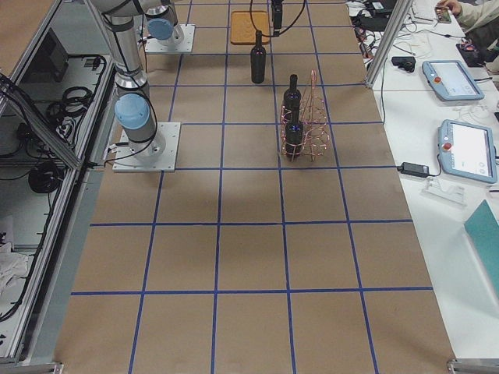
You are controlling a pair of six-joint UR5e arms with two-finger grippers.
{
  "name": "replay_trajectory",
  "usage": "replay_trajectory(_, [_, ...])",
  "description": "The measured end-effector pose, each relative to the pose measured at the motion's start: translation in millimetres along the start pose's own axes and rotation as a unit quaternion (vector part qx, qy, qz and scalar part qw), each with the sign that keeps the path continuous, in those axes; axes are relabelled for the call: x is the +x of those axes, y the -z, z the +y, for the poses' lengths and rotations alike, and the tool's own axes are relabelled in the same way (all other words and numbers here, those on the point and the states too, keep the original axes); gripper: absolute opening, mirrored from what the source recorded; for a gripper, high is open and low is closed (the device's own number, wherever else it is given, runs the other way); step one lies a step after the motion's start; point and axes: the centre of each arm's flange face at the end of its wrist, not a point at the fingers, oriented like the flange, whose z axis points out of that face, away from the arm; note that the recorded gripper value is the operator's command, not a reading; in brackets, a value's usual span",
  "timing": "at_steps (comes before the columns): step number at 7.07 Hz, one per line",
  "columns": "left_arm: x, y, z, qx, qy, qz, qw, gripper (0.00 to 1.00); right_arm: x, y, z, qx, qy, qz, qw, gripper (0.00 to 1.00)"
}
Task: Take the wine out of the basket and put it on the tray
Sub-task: 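Set the bottle upright on the table, release, and raise the right gripper, then move the left gripper over the standing bottle and lower onto its neck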
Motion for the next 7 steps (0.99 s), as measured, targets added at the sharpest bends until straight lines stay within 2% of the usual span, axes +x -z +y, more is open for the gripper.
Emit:
replay_trajectory(1, [0.2,0.0,0.0,0.0,0.0,0.0,1.0,1.0,26.0,3.2,2.1,-0.001,0.016,0.009,0.9998,1.0])
replay_trajectory(3, [0.1,0.0,0.0,0.0,0.0,0.0,1.0,1.0,42.6,-4.8,12.8,-0.007,0.018,0.014,0.9997,1.0])
replay_trajectory(5, [3.0,-2.7,-2.3,0.0,0.006,0.004,1.0,1.0,44.7,-12.7,22.2,0.009,0.018,0.015,0.9997,1.0])
replay_trajectory(7, [27.3,-12.6,-15.0,0.011,0.063,0.017,0.9978,1.0,45.9,-15.5,22.8,0.014,0.02,0.015,0.9996,1.0])
